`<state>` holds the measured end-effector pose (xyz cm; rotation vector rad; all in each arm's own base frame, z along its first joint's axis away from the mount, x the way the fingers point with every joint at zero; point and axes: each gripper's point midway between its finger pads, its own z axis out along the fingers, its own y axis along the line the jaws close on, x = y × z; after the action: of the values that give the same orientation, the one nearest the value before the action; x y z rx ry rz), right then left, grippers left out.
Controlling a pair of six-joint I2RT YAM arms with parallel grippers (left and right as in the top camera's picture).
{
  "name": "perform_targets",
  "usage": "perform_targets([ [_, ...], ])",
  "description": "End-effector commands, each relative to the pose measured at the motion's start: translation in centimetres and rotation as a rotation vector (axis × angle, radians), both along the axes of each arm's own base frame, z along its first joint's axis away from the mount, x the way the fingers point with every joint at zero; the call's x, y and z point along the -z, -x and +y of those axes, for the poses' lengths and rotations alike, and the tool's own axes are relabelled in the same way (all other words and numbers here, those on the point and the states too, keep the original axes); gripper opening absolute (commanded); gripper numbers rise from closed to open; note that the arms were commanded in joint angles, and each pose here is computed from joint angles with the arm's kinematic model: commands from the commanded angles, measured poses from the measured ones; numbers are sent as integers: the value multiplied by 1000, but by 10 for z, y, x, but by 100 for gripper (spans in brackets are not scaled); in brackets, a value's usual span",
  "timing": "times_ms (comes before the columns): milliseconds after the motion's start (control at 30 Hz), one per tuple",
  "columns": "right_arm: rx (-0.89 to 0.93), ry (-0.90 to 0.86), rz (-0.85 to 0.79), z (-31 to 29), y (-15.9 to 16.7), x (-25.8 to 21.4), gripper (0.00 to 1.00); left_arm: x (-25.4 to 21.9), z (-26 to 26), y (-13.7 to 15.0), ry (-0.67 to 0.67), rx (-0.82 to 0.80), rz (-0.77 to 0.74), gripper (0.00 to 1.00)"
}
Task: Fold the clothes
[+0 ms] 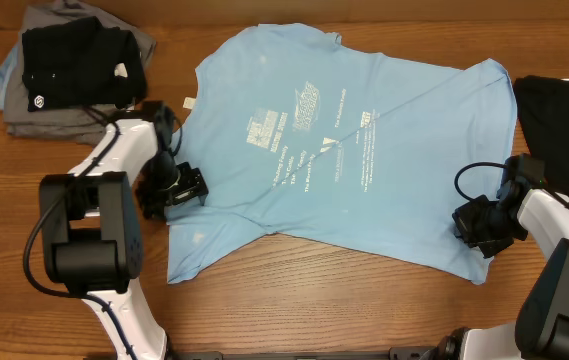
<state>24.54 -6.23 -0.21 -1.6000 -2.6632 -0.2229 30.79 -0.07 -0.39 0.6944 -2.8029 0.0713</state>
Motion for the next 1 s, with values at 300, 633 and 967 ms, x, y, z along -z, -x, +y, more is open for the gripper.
perform_targets([
  [300,48,48,83,-8,14,0,4,19,55,45,1,-222,166,87],
  [633,163,186,106,-35,9,-64,4,-51,60,29,-40,-250,-47,87],
  [967,-47,130,-232,-11,-12,-141,82,-143,33,24,7,-151,-370,100],
])
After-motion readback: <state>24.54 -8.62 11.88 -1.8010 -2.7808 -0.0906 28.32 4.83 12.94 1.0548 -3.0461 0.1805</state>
